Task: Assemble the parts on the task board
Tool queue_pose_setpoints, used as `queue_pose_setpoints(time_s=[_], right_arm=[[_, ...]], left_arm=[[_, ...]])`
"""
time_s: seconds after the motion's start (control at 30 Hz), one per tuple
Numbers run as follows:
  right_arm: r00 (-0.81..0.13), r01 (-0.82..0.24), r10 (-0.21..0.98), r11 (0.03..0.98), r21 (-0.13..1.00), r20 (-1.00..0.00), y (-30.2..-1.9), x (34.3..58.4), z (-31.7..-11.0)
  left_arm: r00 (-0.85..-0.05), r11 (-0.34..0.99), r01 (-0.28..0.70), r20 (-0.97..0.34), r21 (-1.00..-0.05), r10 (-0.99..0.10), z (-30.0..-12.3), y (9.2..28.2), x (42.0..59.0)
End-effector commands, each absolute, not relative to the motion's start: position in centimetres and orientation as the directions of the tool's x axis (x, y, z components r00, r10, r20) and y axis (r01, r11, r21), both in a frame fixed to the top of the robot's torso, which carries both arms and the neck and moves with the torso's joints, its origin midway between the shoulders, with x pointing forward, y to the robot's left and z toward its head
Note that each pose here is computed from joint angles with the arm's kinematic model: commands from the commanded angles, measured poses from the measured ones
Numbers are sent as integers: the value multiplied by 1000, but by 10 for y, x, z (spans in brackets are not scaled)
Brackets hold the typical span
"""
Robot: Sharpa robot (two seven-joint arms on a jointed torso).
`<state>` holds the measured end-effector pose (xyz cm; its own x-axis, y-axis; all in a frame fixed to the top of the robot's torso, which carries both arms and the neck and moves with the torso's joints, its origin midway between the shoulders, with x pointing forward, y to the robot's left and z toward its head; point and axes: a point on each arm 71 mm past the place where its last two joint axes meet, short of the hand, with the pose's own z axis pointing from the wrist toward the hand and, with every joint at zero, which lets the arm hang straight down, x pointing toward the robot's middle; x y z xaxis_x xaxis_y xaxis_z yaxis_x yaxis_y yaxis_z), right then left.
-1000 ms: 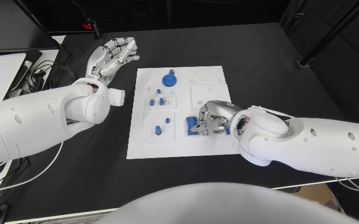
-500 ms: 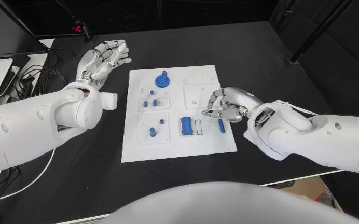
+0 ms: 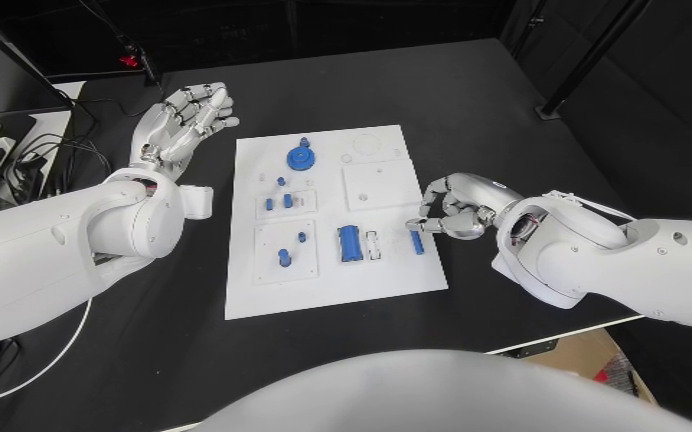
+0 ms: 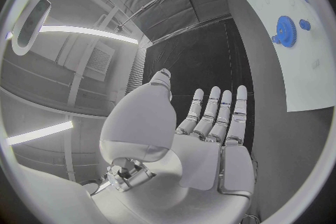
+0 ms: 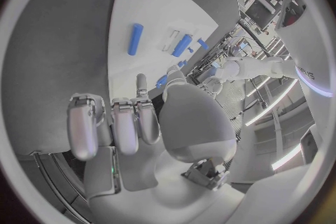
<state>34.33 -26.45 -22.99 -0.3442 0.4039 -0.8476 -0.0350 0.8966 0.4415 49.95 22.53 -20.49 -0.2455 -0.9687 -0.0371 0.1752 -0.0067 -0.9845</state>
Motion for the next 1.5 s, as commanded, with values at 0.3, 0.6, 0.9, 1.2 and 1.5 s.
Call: queue_pose_setpoints(time_s=[0.3, 0.6, 0.9, 1.2, 1.5], right_arm=[[-431, 20, 225, 971, 240, -874, -260, 341, -240], [-460, 8, 158, 985, 174, -874, -254, 344, -245], [-468, -5, 141, 987, 162, -872, -247, 350, -251], [-523, -6, 78, 995, 96, -848, -244, 355, -263], [-560, -24, 33, 998, 56, -828, -241, 354, -273]], left_arm=[[-255, -36, 253, -31, -967, -966, -199, 224, 497], [-256, -36, 252, -30, -967, -966, -199, 224, 497], [-257, -37, 251, -30, -967, -966, -199, 224, 497], [-259, -39, 251, -28, -967, -965, -199, 224, 497], [-259, -39, 250, -28, -967, -965, -199, 224, 497]])
